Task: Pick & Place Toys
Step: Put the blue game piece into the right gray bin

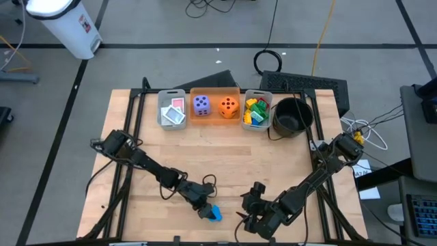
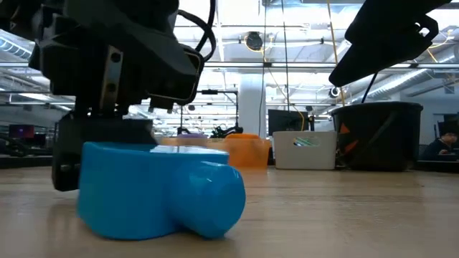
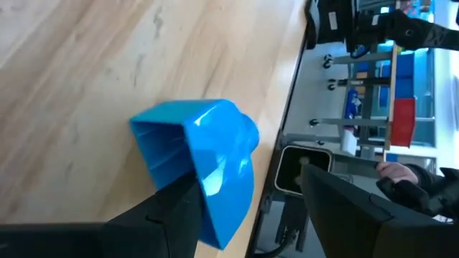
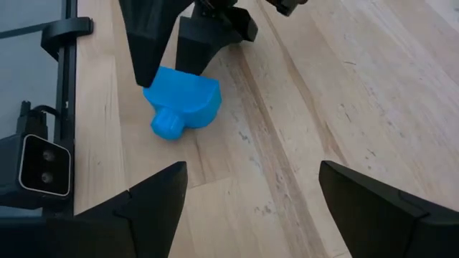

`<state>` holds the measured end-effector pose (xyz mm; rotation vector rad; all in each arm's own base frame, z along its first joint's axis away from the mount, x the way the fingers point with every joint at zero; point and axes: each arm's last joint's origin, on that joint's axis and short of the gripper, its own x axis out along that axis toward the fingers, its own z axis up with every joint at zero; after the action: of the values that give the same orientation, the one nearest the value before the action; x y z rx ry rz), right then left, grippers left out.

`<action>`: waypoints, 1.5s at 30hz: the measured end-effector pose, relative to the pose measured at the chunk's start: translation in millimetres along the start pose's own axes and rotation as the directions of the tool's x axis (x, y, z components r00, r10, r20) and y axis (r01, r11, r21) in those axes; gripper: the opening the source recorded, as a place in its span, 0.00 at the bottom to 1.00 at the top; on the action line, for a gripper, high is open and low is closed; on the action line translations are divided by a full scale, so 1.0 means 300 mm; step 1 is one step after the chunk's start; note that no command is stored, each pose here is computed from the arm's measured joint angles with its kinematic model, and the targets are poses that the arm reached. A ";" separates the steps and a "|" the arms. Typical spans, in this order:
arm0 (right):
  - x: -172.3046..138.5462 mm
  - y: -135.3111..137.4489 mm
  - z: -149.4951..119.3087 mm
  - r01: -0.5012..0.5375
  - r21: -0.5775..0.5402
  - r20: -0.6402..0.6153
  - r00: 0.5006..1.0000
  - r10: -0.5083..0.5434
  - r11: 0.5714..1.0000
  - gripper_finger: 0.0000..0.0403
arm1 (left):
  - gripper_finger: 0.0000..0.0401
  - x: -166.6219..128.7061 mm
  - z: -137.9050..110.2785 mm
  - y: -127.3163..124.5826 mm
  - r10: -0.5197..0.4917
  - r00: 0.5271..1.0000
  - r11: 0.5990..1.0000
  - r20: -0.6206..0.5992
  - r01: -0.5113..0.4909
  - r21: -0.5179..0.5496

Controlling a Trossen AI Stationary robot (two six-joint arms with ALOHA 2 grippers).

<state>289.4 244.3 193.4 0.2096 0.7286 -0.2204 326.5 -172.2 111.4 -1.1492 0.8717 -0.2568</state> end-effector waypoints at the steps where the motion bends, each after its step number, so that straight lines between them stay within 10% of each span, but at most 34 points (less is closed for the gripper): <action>1: 0.000 0.000 0.000 0.000 0.000 0.000 1.000 0.000 1.000 0.75 | 0.57 0.002 0.002 -0.005 -0.002 1.000 1.000 0.001 0.002 0.002; 15: 0.000 0.000 0.000 0.000 0.024 0.000 1.000 0.000 1.000 0.75 | 0.04 0.003 0.003 -0.002 0.025 1.000 0.999 0.009 -0.026 0.045; 27: -0.010 0.026 0.043 -0.095 0.086 0.083 0.993 0.087 0.992 0.75 | 0.01 -0.083 0.058 -0.127 -0.158 0.987 0.966 0.031 0.148 0.213; 45: -0.095 -0.102 0.370 -0.394 0.223 0.340 0.889 0.307 0.892 0.75 | 0.01 -0.297 0.100 -0.303 -0.224 0.939 0.876 0.261 0.076 0.477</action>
<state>330.6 189.1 290.0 0.5703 0.3442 -0.0027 311.5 -137.2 236.5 -0.7796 0.4062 -0.3798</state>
